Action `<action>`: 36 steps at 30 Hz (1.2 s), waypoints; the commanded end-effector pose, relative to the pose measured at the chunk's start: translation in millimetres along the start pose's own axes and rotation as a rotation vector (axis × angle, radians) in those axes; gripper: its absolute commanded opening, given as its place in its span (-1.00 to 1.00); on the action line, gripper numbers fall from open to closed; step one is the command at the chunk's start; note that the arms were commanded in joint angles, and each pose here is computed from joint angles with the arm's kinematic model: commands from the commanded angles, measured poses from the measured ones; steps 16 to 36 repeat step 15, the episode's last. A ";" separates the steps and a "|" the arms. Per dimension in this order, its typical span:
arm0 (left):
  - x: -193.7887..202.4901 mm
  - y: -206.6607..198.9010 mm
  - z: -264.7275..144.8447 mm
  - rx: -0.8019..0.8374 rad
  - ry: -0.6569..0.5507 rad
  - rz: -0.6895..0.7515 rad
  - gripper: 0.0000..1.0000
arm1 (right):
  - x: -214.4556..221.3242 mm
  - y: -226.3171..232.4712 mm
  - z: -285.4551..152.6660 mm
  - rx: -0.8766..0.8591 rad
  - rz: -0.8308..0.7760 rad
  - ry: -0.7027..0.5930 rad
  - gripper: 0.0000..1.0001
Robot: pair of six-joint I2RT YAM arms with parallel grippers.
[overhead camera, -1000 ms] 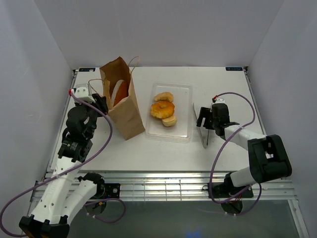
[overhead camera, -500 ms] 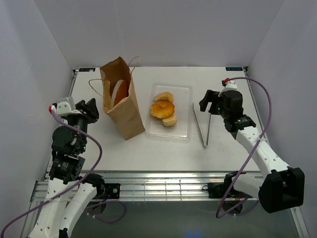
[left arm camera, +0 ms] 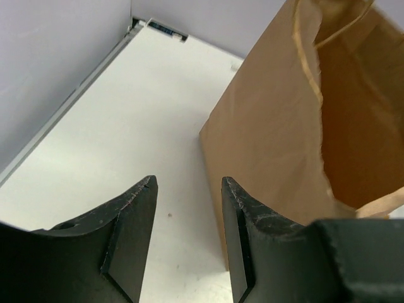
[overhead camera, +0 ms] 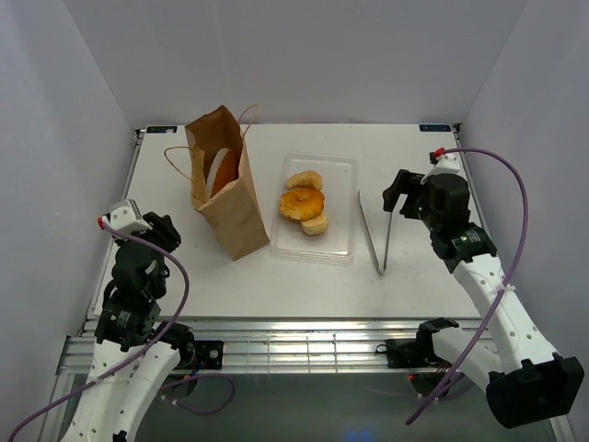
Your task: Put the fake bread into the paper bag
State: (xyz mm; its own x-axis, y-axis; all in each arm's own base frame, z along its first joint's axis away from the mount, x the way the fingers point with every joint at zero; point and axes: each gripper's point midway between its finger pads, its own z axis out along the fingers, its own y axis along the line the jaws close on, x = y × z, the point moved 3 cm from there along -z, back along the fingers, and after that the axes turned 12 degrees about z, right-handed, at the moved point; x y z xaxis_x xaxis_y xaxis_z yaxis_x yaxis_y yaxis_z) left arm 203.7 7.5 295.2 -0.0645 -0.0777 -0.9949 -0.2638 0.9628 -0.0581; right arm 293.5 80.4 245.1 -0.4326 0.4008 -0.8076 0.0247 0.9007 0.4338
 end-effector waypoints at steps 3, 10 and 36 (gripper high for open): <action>21.9 4.7 0.1 -0.041 0.056 -0.022 0.11 | -12.9 3.1 -22.4 -0.014 -0.017 -0.066 0.80; 31.7 -7.6 9.7 0.011 0.079 0.008 0.12 | -6.6 -0.7 -26.1 -0.026 -0.033 -0.085 0.80; 33.1 -9.7 11.4 0.024 0.078 0.023 0.12 | 0.6 -6.3 -22.3 -0.016 -0.025 -0.091 0.80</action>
